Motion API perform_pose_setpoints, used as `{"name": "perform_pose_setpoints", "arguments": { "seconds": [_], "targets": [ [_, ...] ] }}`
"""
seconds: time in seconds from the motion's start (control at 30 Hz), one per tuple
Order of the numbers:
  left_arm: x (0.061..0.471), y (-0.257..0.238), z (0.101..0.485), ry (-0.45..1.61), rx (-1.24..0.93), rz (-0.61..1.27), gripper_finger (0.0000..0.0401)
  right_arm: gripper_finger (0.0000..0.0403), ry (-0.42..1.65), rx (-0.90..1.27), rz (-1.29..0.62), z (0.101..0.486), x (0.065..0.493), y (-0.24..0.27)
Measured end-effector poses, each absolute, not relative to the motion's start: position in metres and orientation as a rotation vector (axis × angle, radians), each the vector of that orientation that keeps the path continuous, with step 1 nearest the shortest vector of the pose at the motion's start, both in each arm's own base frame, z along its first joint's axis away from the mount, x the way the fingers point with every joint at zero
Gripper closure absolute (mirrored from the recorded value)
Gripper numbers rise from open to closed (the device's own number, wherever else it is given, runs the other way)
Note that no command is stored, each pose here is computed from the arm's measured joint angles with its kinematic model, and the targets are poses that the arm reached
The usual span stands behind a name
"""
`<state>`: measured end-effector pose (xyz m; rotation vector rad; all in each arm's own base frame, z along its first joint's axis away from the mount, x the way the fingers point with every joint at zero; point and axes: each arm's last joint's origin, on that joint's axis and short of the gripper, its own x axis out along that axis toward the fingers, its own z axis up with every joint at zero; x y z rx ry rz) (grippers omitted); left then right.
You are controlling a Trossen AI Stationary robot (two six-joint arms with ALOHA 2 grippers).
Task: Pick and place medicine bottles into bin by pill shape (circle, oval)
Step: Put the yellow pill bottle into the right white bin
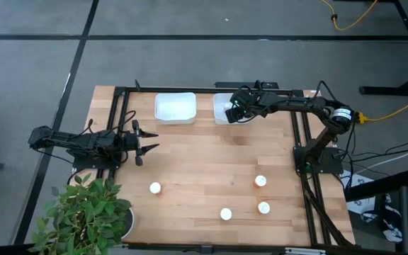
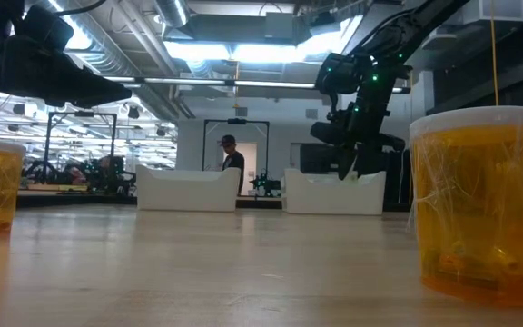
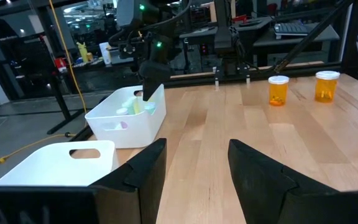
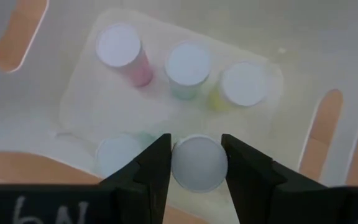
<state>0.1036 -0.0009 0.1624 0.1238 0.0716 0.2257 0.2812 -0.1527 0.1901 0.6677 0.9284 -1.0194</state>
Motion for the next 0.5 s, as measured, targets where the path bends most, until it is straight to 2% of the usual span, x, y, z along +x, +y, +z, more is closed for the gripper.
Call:
{"name": "perform_pose_setpoints", "arguments": {
  "seconds": [0.5],
  "targets": [
    [0.1036, -0.0009, 0.1623, 0.072, 0.125, 0.225, 0.0235, 0.0263, 0.937, 0.690, -1.043, 0.1826, 0.2767, -0.1514]
  ]
}}
